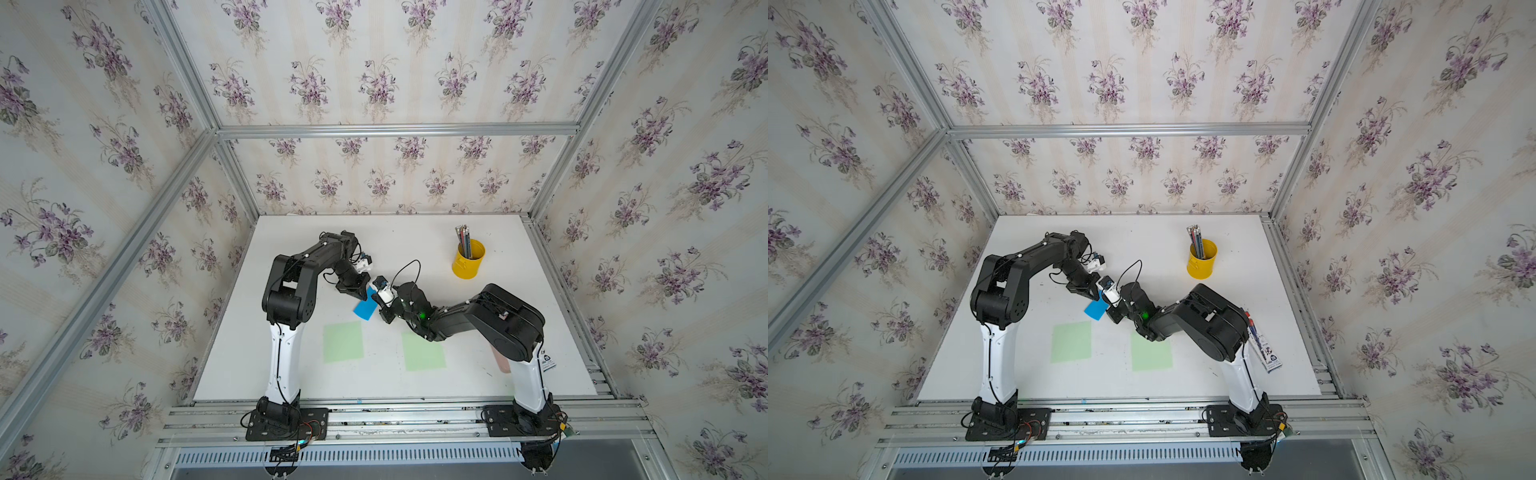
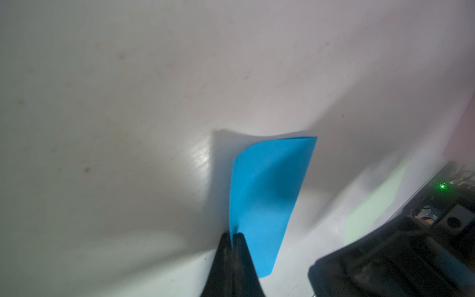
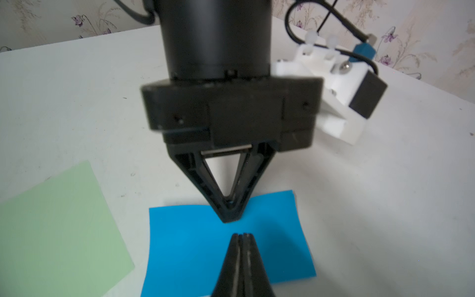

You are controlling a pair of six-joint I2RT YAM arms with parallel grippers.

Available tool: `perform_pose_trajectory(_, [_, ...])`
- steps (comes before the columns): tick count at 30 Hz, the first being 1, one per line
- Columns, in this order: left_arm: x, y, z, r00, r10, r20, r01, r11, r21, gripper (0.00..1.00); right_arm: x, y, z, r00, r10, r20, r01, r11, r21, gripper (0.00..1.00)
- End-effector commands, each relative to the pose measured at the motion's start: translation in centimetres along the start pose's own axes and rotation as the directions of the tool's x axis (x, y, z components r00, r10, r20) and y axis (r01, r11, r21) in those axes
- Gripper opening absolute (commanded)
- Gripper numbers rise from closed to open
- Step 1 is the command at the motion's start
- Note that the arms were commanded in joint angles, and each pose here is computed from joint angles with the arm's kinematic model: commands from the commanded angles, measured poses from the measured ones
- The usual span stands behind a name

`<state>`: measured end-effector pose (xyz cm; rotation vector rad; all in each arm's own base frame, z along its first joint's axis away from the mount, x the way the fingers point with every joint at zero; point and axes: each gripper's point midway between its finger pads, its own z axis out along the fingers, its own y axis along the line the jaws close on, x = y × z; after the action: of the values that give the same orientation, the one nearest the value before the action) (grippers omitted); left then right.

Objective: Fold the square paper along the opposite sides
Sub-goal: Smooth out the paper at the center of the board.

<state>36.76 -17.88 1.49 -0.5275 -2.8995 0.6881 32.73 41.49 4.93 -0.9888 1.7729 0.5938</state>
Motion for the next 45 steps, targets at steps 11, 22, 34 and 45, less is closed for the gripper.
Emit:
perform_pose_trajectory(11, [0.4,-0.1,0.0,1.0,0.014,-0.021,-0.014,1.0,0.004,0.0,4.7,0.5,2.8,0.976,-0.012,-0.216,0.011,1.0,-0.005,0.0])
perform_pose_trajectory(22, [0.2,0.6,-0.3,1.0,0.014,-0.021,-0.014,0.999,-0.031,0.0,9.3,0.6,0.8,0.918,-0.049,-0.394,0.061,0.998,0.019,0.0])
perform_pose_trajectory(34, [0.1,0.9,-0.5,1.0,0.008,-0.014,-0.008,0.999,-0.041,0.0,11.9,1.8,-3.0,0.873,-0.04,-0.487,0.047,0.999,0.003,0.0])
perform_pose_trajectory(45, [0.2,0.9,-0.4,1.0,0.012,-0.013,-0.012,0.999,-0.038,0.0,4.3,1.6,-2.6,0.956,-0.065,-0.286,0.067,0.998,-0.003,0.0])
